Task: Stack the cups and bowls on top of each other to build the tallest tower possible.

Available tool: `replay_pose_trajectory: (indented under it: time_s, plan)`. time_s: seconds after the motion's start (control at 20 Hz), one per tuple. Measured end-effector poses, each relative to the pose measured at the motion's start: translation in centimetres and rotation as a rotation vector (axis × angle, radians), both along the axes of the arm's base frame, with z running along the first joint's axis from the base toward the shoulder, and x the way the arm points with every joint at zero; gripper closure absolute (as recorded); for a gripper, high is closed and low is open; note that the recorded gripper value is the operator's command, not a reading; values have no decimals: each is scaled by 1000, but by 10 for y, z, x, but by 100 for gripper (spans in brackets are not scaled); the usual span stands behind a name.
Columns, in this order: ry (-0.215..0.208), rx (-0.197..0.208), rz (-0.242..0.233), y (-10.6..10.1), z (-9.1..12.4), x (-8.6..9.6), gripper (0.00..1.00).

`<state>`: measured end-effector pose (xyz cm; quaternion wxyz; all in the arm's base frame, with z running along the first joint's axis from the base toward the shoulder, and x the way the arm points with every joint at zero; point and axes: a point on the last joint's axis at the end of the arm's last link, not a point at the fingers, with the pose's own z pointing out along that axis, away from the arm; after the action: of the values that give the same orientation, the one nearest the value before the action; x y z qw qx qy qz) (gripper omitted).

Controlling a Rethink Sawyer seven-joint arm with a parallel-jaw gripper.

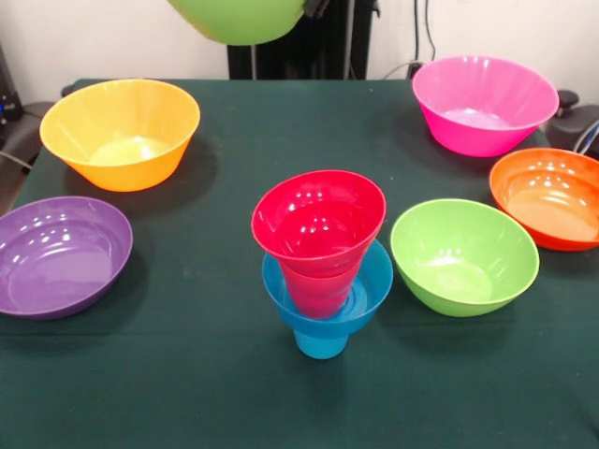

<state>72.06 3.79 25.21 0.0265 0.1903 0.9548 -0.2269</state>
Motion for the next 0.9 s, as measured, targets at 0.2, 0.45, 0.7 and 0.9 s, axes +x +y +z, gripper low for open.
replay_pose_trajectory:
  time_s: [0.2, 0.45, 0.7, 0.9]
  plan:
    - [-11, -11, 20, 8, 5, 29, 100]
    - [-33, -15, 72, 37, 6, 74, 100]
    - [-49, -2, 109, 63, 4, 99, 100]
    - [-54, 22, 138, 91, 2, 120, 100]
